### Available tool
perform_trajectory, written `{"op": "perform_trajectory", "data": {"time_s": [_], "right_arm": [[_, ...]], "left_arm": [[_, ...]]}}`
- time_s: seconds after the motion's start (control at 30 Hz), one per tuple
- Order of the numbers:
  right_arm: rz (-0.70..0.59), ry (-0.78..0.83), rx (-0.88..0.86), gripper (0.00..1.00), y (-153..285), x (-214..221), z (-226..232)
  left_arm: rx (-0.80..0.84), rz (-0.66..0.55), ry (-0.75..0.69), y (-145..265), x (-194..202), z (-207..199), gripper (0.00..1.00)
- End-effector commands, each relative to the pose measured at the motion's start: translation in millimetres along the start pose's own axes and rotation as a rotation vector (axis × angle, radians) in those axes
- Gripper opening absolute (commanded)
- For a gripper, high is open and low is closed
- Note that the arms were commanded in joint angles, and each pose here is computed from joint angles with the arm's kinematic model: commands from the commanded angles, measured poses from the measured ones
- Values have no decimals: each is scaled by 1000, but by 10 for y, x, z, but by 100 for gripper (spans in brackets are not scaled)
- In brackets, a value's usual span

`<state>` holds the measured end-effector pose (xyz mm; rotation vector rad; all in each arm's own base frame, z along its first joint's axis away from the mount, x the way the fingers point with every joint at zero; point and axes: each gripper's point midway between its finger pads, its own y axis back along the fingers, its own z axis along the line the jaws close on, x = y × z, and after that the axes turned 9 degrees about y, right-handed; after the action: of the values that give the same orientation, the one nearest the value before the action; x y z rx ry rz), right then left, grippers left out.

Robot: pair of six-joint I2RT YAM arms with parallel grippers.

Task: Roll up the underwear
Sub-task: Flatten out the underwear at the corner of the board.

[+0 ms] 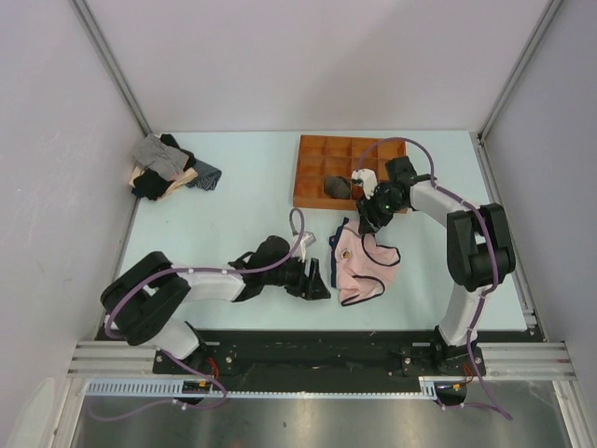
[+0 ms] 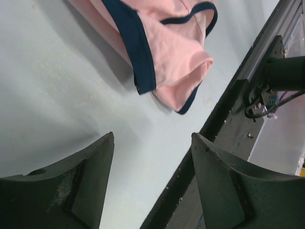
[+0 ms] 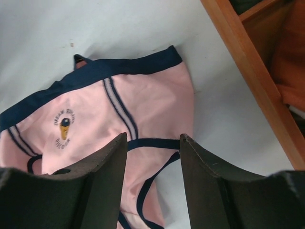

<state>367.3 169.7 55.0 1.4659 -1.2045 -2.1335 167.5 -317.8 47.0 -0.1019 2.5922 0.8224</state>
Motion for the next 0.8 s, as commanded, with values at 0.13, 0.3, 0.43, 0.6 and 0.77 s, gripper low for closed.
{"op": "perform_trajectory", "data": {"time_s": [0.13, 0.3, 0.43, 0.6, 0.77], "right_arm": [[25, -3, 59, 53, -123, -38, -210], [27, -9, 38, 51, -178, -30, -178], [30, -14, 32, 48, -190, -15, -175], [11, -13, 10, 25, -163, -44, -150], [-56, 3, -1, 0, 38, -215, -107]], "left_arm": [[-25, -59, -49, -297, -309, -125, 67], [-79, -29, -64, -421, -310, -56, 64], [-104, 0, -53, -522, -272, 18, 55], [-133, 6, -51, -536, -251, 81, 23], [-186, -10, -108, -377, -356, 60, 0]]}}
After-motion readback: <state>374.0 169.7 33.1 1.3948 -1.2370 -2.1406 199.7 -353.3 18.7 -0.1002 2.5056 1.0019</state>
